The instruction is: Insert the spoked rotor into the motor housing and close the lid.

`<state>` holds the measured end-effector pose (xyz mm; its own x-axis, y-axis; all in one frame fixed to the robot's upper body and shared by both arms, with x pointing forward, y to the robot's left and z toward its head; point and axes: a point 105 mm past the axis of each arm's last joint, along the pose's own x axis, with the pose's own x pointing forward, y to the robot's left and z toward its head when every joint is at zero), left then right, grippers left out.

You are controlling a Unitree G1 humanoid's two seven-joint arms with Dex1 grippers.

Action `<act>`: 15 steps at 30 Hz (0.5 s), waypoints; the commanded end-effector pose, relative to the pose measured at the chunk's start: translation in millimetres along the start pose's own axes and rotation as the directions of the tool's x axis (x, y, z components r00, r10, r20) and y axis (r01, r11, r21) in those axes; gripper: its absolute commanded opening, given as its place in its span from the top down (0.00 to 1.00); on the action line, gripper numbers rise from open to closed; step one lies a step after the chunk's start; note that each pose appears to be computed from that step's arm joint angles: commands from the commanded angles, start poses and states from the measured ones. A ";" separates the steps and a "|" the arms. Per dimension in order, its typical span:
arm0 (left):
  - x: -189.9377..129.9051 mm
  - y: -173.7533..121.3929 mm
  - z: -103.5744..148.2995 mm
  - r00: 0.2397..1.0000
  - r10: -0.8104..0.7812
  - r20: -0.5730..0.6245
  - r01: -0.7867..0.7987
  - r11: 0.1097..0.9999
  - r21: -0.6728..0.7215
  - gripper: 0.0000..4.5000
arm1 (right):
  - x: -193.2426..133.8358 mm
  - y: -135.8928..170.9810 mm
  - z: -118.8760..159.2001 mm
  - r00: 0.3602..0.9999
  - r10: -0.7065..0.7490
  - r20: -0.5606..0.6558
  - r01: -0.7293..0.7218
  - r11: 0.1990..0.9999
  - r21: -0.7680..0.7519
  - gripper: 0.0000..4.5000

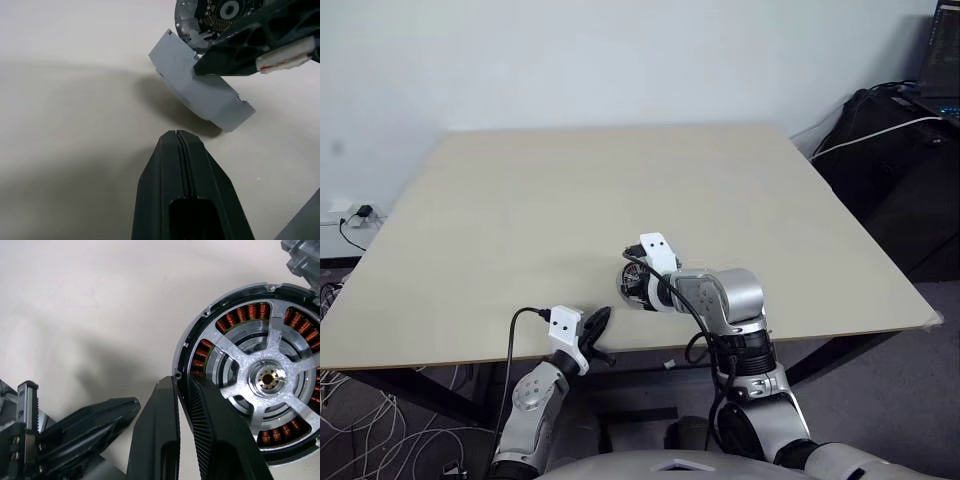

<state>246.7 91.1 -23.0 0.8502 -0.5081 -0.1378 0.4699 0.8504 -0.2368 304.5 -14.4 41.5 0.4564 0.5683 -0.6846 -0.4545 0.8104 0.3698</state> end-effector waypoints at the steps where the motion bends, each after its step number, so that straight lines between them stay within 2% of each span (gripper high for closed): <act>1: 3.4 -2.3 15.5 0.999 -0.008 0.053 0.008 1.000 0.008 1.00 | 0.3 2.9 6.6 1.000 0.004 0.021 -0.004 1.000 -0.018 0.90; 9: 4.3 -2.4 16.4 0.999 -0.008 0.052 0.008 1.000 0.003 1.00 | 2.0 11.3 2.4 0.998 0.061 0.015 -0.061 0.998 -0.034 0.35; 12: 4.4 -2.7 16.6 0.999 -0.010 0.051 0.010 1.000 0.002 1.00 | -2.4 23.0 3.6 0.990 0.137 0.025 -0.134 0.987 -0.088 0.35; 15: 4.4 -3.0 16.7 0.999 -0.013 0.050 0.012 1.000 0.001 1.00 | -9.9 32.7 4.3 0.978 0.207 0.041 -0.187 0.939 -0.289 0.35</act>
<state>247.9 90.9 -20.9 0.8512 -0.5058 -0.1398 0.4667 0.8515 -0.2390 291.0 -5.2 43.7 0.3819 0.6607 -0.6463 -0.6354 0.6955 0.3356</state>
